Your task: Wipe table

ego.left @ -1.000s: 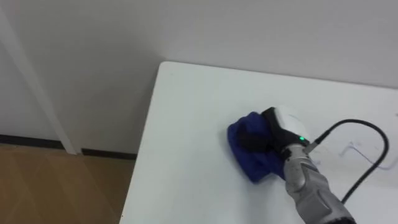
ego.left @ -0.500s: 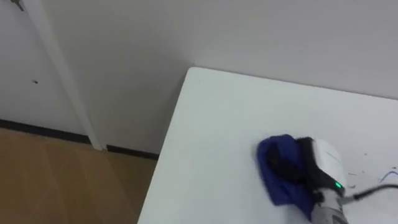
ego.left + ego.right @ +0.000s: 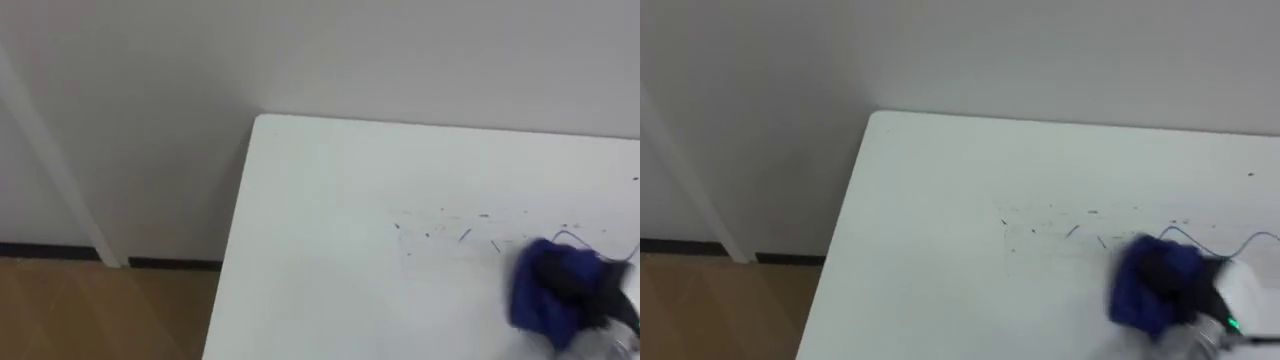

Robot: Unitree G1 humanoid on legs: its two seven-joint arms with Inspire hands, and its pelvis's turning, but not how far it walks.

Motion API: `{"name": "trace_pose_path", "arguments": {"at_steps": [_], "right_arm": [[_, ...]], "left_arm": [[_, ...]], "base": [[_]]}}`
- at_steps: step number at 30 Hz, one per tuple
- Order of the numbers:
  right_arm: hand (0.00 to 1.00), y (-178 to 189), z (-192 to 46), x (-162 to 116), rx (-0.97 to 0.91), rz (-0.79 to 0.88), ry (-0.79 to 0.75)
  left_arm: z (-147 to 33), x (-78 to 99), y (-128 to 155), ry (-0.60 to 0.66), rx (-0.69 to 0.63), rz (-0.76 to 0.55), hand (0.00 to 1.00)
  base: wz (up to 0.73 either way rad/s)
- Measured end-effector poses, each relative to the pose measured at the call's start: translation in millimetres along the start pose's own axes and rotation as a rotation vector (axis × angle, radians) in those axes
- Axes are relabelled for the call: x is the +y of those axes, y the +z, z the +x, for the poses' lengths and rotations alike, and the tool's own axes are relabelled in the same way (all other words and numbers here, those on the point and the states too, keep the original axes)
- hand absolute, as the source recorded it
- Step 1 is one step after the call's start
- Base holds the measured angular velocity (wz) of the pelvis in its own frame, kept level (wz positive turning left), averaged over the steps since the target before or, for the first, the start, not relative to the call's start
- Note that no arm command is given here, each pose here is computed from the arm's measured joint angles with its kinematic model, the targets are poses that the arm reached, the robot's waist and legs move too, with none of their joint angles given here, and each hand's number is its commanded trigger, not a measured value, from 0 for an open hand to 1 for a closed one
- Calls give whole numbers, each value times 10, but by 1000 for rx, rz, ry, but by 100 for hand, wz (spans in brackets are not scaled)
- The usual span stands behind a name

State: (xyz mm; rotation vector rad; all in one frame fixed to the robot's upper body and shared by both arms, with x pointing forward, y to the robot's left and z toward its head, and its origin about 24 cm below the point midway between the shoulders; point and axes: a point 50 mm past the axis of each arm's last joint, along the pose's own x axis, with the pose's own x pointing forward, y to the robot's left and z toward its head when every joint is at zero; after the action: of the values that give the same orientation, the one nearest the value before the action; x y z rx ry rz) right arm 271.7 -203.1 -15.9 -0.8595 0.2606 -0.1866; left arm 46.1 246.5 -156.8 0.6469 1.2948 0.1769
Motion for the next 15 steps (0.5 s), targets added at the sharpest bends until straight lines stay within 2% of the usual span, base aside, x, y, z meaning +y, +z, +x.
{"name": "trace_pose_path", "arguments": {"at_steps": [3, 5, 7, 9, 11, 15], "right_arm": [[100, 512, 206, -17, -187, -28, 53], [100, 455, 241, 2, -160, -35, 72], [100, 188, 200, 89, -67, -58, 110], [100, -492, -89, 235, 142, -71, 156], [100, -800, -250, 117, 204, -46, 74], [100, -1491, -607, -227, 452, -28, -86]], "left_arm": [[-15, -16, 10, -8, -15, 11, 0], [-44, -44, -152, -17, 35, 12, 0], [-88, -62, -344, -23, 89, 16, 0], [-121, -48, -470, -17, 122, -3, 0], [-141, -36, -570, -11, 152, -18, 0], [-115, 116, -638, 43, 159, -71, 0]], "base": [[41], [66], [64], [61], [31], [-2]]}}
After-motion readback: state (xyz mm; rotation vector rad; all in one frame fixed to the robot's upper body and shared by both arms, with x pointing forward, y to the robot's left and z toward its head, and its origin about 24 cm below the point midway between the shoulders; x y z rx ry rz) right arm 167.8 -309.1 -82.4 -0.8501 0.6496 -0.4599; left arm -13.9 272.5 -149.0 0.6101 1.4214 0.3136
